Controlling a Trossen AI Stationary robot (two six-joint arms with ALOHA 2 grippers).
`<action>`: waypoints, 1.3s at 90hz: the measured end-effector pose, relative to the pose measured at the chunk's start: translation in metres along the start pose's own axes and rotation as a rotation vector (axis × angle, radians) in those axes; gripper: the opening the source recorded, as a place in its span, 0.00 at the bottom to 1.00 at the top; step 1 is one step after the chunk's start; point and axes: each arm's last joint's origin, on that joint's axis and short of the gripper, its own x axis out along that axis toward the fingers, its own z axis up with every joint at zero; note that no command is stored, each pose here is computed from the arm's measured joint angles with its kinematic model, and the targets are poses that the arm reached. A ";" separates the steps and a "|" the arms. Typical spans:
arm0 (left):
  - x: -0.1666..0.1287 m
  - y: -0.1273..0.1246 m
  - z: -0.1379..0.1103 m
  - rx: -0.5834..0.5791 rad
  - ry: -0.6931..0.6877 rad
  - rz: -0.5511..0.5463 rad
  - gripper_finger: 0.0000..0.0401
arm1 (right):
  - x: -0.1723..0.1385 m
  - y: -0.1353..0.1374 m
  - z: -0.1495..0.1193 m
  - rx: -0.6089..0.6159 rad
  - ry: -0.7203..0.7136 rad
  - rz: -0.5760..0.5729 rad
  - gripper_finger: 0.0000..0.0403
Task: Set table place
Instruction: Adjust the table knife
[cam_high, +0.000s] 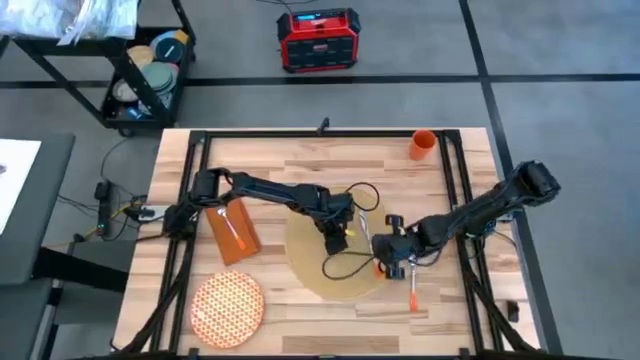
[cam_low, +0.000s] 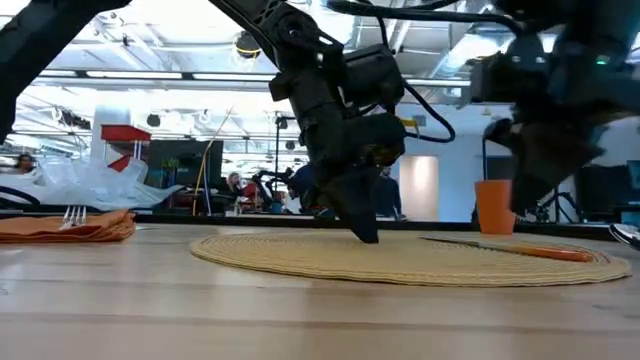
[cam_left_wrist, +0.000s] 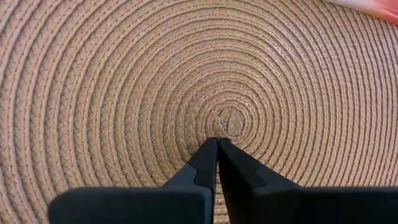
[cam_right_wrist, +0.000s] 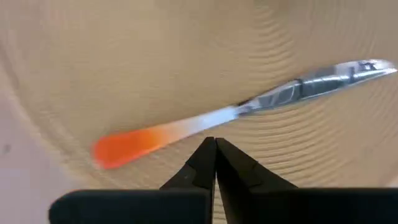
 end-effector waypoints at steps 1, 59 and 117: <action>0.000 0.000 0.000 0.000 0.000 0.000 0.00 | 0.001 0.002 0.000 0.002 0.000 0.003 0.00; 0.000 0.000 0.000 -0.005 0.000 0.000 0.00 | 0.013 0.038 -0.015 -0.007 0.035 0.075 0.00; 0.000 0.000 0.001 -0.028 -0.005 -0.002 0.00 | 0.013 0.042 -0.012 -0.004 -0.013 0.091 0.00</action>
